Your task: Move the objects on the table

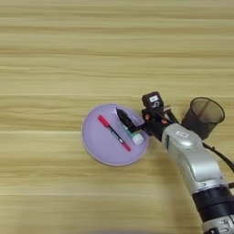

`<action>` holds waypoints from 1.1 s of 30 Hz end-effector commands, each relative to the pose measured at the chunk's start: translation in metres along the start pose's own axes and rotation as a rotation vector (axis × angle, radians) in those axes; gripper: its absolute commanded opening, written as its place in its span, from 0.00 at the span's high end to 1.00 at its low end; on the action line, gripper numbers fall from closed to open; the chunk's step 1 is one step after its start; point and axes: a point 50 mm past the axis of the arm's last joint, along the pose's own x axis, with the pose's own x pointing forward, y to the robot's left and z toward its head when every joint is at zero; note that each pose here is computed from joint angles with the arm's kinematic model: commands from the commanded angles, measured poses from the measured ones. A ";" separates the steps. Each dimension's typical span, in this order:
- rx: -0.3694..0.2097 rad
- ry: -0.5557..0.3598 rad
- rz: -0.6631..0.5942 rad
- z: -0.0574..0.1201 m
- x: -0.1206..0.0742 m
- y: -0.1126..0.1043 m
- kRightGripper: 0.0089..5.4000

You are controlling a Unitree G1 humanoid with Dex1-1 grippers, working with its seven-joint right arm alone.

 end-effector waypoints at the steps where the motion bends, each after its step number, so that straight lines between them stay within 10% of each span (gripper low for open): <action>1: -0.049 -0.086 0.005 0.018 0.015 0.003 0.01; 33: -0.134 0.105 -0.093 -0.012 0.026 -0.007 0.01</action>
